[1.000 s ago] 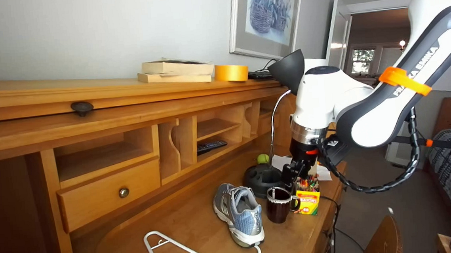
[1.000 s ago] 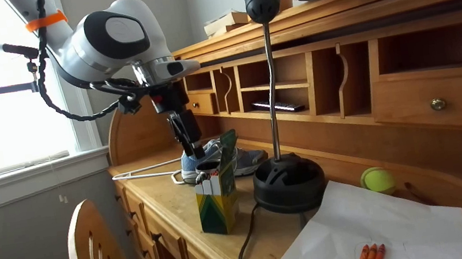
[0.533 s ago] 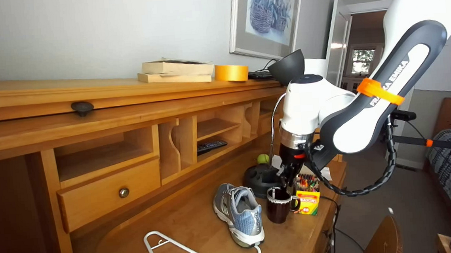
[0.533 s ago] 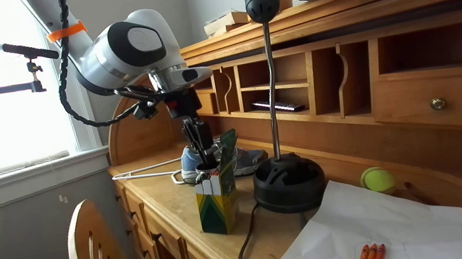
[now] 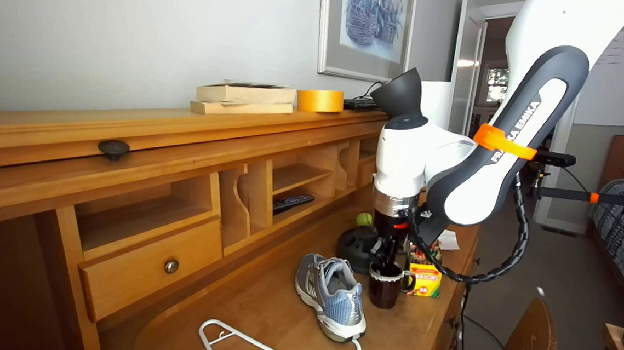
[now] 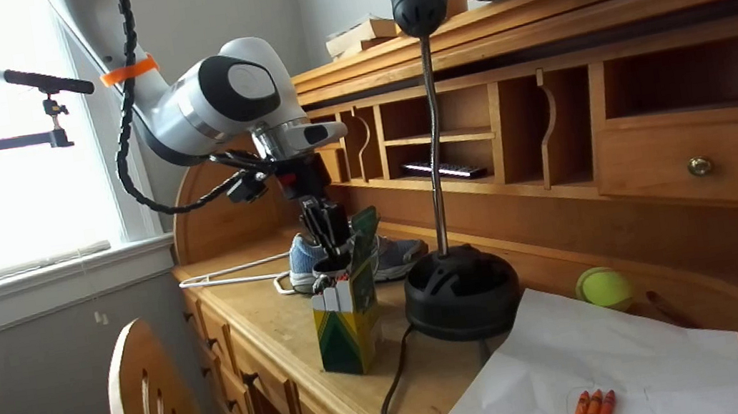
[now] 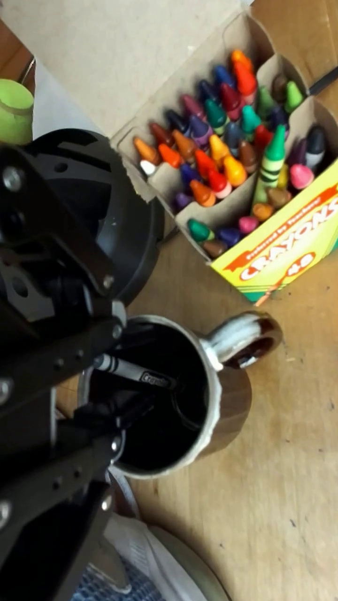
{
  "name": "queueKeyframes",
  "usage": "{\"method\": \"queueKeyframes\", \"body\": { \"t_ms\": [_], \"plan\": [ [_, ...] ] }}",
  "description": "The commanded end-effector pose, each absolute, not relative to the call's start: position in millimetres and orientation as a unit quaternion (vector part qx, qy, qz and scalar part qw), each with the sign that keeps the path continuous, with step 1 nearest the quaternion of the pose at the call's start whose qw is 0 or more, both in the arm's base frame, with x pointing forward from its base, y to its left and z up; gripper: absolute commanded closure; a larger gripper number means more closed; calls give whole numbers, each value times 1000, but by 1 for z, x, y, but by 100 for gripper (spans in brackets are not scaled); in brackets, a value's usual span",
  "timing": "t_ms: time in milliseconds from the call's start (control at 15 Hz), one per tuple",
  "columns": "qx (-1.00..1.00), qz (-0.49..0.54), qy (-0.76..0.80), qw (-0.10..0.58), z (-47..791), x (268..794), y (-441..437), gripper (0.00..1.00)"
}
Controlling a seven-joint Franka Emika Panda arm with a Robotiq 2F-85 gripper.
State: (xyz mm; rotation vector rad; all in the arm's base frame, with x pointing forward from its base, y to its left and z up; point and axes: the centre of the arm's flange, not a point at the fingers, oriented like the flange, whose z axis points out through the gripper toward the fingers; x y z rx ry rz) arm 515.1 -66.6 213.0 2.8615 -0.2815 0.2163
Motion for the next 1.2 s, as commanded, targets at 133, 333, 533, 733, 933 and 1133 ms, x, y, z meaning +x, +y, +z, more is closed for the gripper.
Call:
{"method": "queueKeyframes", "body": {
  "t_ms": [133, 333, 533, 733, 933, 1133],
  "plan": [
    [982, 77, -93, 142, 198, 519, -66, 67],
    [982, 77, -90, 149, 196, 520, -67, 65],
    [980, 76, -78, 165, 194, 522, -66, 53],
    [980, 75, -58, 175, 194, 523, -63, 49],
    [982, 71, -30, 172, 197, 522, -57, 57],
    [985, 60, 19, 158, 199, 517, -45, 56]
  ]
}}
